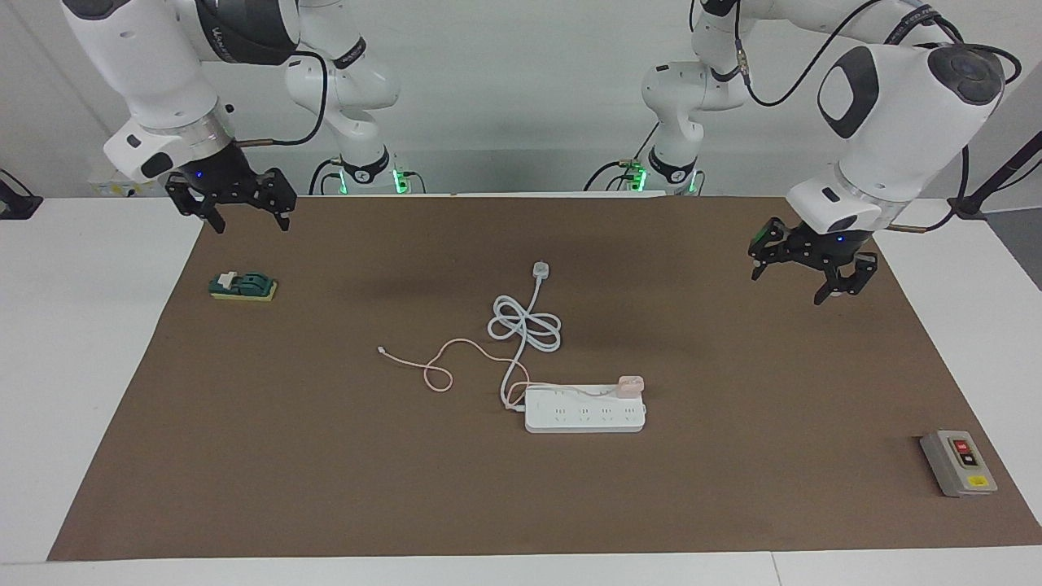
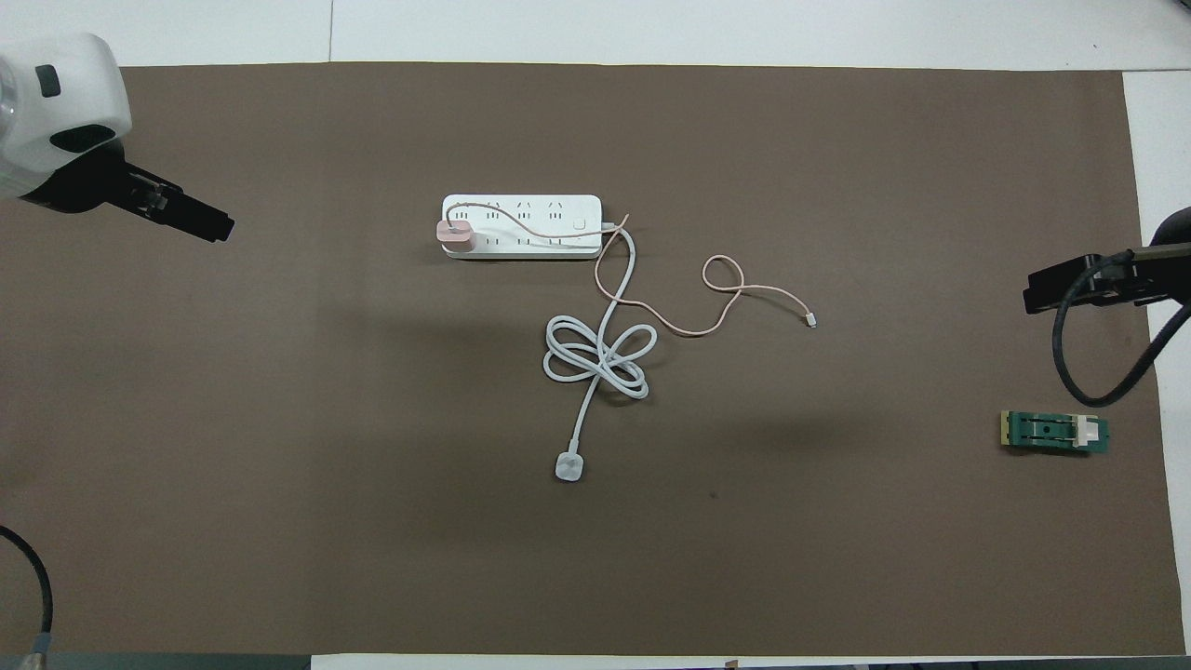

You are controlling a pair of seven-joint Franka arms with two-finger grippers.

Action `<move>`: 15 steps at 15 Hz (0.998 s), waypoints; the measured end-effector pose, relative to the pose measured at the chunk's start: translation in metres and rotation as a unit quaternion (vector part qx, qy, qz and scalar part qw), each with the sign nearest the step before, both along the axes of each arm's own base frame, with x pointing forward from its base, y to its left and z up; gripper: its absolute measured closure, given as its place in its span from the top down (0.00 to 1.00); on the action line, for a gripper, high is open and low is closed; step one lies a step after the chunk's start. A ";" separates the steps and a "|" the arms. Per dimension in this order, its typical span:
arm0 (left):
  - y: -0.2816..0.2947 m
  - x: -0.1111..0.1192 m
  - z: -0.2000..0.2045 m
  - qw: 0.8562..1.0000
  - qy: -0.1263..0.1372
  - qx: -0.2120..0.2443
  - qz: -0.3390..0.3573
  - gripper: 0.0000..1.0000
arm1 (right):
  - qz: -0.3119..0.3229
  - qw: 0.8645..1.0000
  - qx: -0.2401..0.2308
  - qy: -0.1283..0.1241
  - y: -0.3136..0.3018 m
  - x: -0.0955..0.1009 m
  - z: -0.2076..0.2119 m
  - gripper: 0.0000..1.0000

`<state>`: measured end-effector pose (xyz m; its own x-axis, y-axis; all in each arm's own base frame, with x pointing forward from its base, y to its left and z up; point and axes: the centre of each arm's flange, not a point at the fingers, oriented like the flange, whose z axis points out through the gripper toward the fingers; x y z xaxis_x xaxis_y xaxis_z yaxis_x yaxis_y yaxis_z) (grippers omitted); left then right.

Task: Plug charger into power strip

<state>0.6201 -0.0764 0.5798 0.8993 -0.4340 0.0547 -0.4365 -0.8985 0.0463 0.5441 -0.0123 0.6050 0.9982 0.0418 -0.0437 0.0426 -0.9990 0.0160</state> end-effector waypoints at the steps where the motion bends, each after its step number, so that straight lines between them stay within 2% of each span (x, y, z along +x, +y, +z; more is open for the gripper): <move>1: 0.007 -0.001 0.004 0.999 -0.001 -0.001 0.041 1.00 | 0.000 1.000 0.000 0.000 0.000 0.000 0.000 1.00; 3: 0.026 -0.003 0.014 0.993 -0.005 -0.004 0.116 1.00 | 0.000 1.000 0.000 0.000 0.000 0.000 0.000 1.00; 5: 0.035 -0.007 0.024 0.989 -0.009 -0.005 0.150 1.00 | 0.000 1.000 0.000 0.000 0.000 0.000 0.000 1.00; 9: 0.041 -0.017 0.028 0.986 0.007 0.001 0.170 1.00 | 0.000 1.000 0.000 0.000 0.000 0.000 0.000 1.00; 12: 0.058 -0.023 0.036 0.983 0.009 0.006 0.183 1.00 | 0.000 1.000 0.000 0.000 0.000 0.000 0.000 1.00; 15: 0.054 -0.039 0.039 0.983 0.044 0.014 0.177 1.00 | 0.000 1.000 0.000 0.000 0.000 0.000 0.000 1.00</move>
